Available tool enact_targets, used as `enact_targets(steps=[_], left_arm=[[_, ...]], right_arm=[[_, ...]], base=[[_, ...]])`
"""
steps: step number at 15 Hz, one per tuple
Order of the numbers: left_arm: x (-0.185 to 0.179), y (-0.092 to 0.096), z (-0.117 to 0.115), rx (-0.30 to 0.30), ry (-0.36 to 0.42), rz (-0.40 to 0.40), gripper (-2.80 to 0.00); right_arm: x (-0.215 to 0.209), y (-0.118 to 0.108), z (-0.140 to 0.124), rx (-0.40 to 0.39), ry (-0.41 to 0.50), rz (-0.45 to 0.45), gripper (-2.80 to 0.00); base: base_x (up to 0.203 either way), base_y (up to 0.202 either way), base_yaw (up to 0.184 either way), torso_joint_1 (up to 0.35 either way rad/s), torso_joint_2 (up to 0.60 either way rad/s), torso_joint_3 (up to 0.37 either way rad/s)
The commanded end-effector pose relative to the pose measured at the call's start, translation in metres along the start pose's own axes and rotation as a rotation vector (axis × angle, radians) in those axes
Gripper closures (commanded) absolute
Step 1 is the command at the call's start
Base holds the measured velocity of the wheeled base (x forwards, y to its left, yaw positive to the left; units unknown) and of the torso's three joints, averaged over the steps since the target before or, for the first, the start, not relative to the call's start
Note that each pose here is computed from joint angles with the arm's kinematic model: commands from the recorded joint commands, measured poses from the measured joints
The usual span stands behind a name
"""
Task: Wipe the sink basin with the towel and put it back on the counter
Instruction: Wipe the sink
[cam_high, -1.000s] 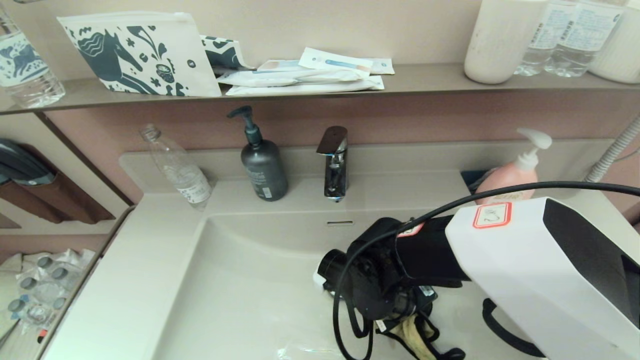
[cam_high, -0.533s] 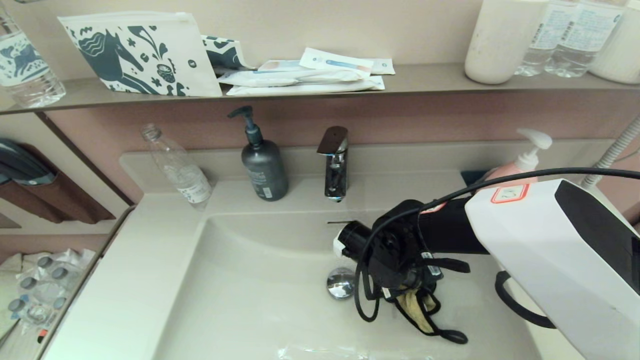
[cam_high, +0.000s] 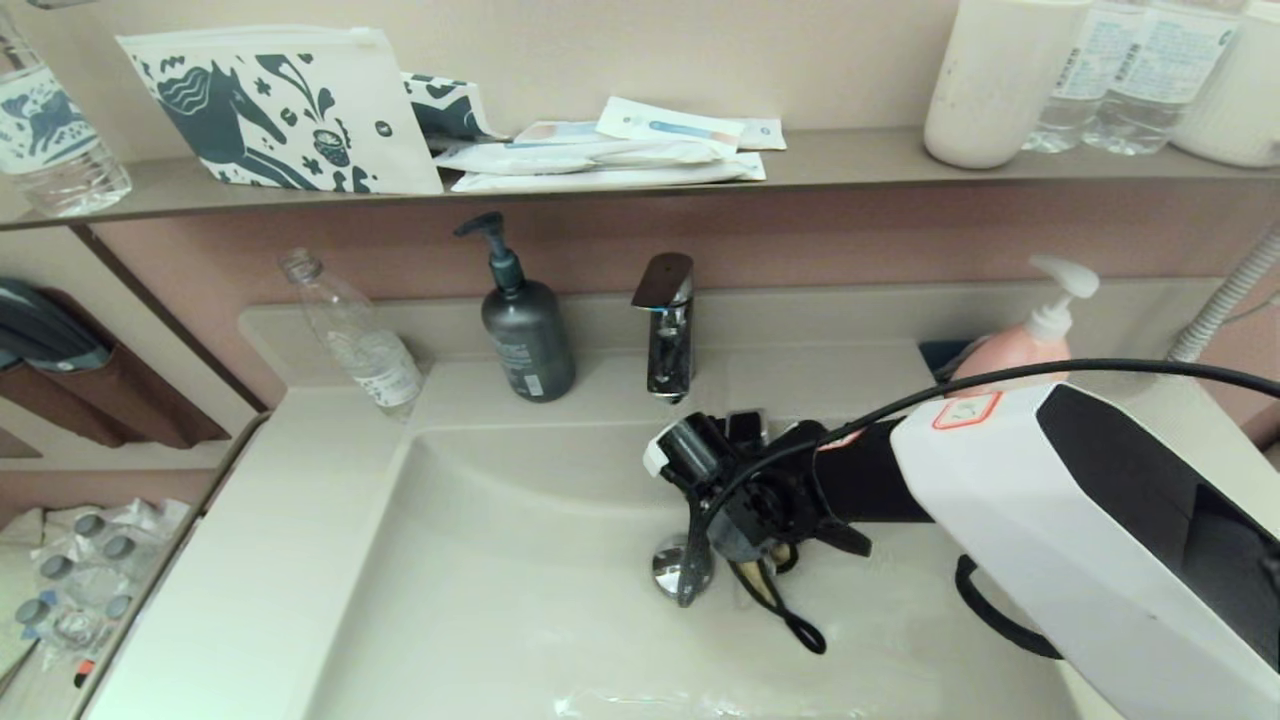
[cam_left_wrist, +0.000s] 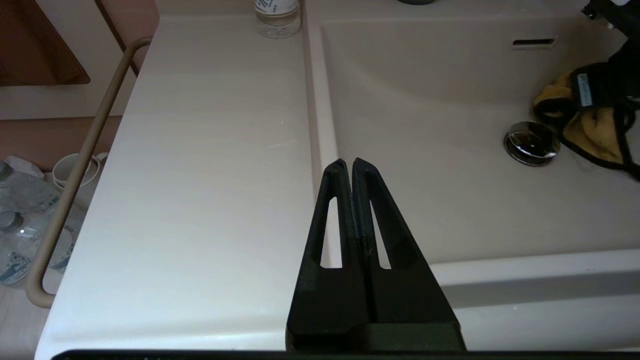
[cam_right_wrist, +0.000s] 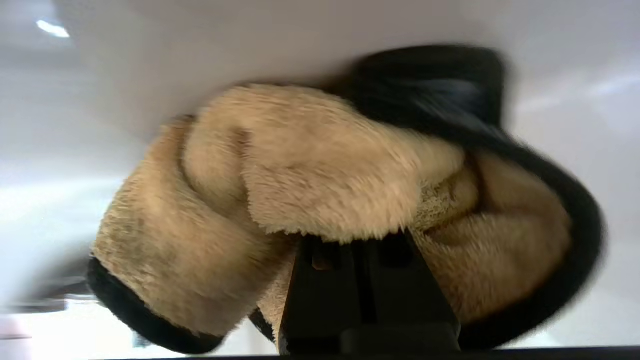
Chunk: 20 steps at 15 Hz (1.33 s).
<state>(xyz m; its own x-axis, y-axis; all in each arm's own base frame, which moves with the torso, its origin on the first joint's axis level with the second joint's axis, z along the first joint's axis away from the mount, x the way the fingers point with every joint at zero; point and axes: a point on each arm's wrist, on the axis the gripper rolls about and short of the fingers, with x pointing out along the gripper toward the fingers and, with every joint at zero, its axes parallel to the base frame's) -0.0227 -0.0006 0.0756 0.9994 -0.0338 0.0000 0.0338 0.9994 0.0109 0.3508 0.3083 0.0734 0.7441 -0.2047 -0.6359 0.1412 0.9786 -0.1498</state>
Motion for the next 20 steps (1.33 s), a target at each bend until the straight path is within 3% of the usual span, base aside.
enact_targets(steps=[1,10,13,20], left_arm=[[0.000,0.000,0.000,0.000,0.000,0.000,0.00],[0.000,0.000,0.000,0.000,0.000,0.000,0.00],[0.000,0.000,0.000,0.000,0.000,0.000,0.00],[0.000,0.000,0.000,0.000,0.000,0.000,0.00]], right_arm=[[0.002,0.016,-0.009,0.016,-0.031,0.039,0.00],[-0.031,0.069,-0.032,-0.055,-0.166,0.231,0.00],[-0.046,0.082,-0.039,-0.060,-0.162,0.337,0.00],[-0.084,0.104,-0.066,-0.152,-0.118,0.499,0.00]], base=[[0.000,0.000,0.000,0.000,0.00,0.000],[0.000,0.000,0.000,0.000,0.00,0.000],[0.000,0.000,0.000,0.000,0.00,0.000],[0.000,0.000,0.000,0.000,0.00,0.000]])
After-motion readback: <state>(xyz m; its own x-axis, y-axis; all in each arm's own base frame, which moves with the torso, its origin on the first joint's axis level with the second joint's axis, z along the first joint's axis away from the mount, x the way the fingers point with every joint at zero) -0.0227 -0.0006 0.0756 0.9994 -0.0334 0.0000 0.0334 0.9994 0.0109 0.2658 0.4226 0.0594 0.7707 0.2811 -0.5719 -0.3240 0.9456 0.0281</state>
